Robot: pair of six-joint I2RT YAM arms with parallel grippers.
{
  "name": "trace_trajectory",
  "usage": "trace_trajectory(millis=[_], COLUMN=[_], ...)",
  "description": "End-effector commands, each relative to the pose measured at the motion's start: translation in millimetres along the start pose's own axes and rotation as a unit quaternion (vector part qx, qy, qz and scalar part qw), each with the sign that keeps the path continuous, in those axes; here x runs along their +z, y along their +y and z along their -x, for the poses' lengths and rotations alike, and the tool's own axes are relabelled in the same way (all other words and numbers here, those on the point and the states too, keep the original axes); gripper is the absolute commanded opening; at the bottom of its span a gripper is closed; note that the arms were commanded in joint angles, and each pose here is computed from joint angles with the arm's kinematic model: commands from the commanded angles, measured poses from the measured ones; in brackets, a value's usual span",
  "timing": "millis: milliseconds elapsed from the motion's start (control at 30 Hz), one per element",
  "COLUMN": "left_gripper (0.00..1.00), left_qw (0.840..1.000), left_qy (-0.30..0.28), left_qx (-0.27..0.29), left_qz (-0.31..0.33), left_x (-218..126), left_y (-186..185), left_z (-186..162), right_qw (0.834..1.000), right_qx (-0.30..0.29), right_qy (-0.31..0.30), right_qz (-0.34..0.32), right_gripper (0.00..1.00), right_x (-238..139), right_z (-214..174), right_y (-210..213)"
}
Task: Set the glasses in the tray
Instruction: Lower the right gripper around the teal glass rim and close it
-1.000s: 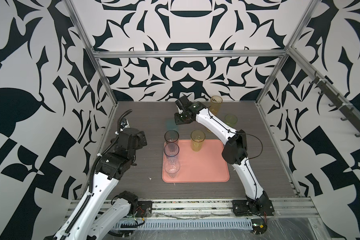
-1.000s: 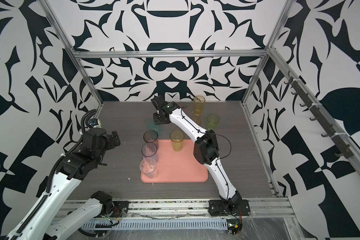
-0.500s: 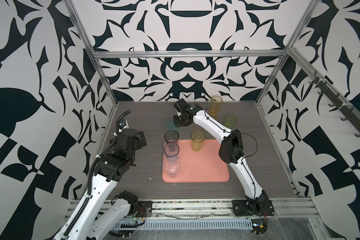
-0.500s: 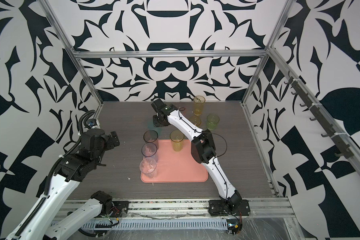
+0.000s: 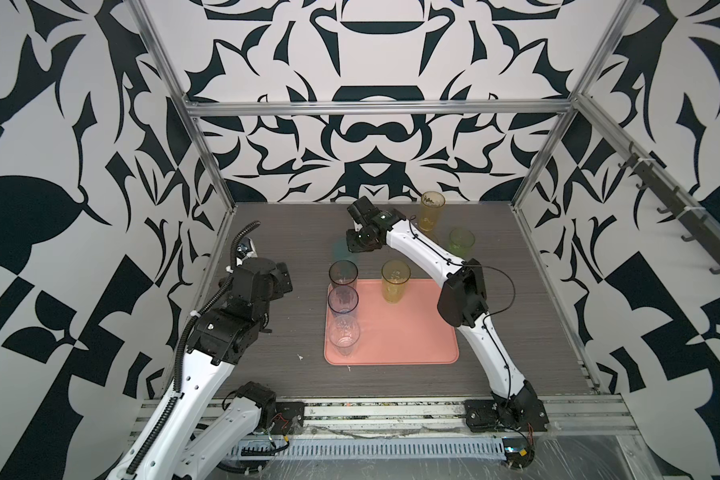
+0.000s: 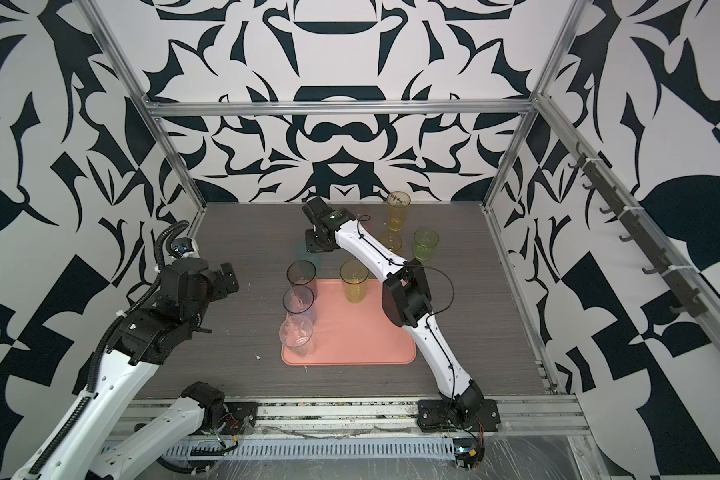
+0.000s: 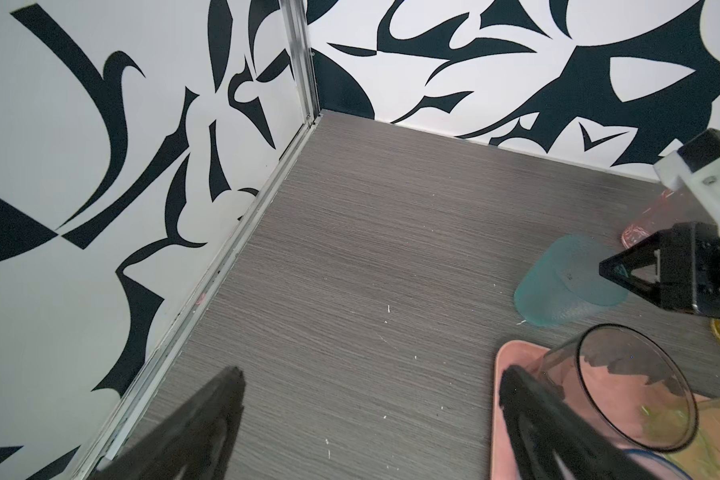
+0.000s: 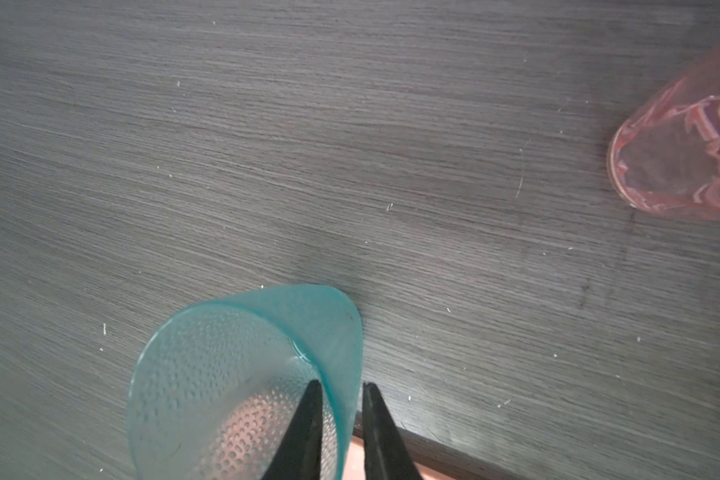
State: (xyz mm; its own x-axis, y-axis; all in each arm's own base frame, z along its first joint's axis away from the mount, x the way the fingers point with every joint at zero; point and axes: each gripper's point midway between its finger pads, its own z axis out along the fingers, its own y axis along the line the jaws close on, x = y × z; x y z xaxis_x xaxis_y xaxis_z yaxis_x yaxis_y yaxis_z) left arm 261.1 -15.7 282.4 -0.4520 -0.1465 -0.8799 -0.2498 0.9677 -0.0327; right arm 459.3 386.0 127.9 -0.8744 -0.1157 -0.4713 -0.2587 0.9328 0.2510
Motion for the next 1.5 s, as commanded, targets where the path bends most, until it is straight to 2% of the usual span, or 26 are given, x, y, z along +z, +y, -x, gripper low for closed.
trace_trajectory(millis=[0,600,800,933,1333,1467], left_gripper=[1.0,0.99,1.0,0.99,0.99,1.0], left_qw=[1.0,1.0,1.0,1.0,1.0,1.0], left_qy=[0.003,0.004,0.004,0.004,0.005,0.005], left_qx=[0.004,0.004,0.004,0.003,0.004,0.004], left_qz=[0.007,0.004,0.003,0.002,0.0,-0.001], left_x=[-2,-2,-2,-2,-2,-2], left_y=[5,4,4,3,3,3], left_z=[-3,-4,-4,-3,-4,-5], right_qw=[0.999,0.999,1.0,1.0,0.999,0.999], right_qx=[0.0,0.006,0.005,0.006,0.006,0.004], right_qy=[-0.035,-0.03,-0.026,-0.025,-0.031,-0.039], right_qz=[0.018,0.014,0.015,0.015,0.015,0.014], right_gripper=[0.21,0.12,0.18,0.19,0.01,0.0], right_x=[-17,-9,-7,-8,-12,-25], right_z=[21,17,16,16,19,24], right_y=[11,9,10,10,10,11])
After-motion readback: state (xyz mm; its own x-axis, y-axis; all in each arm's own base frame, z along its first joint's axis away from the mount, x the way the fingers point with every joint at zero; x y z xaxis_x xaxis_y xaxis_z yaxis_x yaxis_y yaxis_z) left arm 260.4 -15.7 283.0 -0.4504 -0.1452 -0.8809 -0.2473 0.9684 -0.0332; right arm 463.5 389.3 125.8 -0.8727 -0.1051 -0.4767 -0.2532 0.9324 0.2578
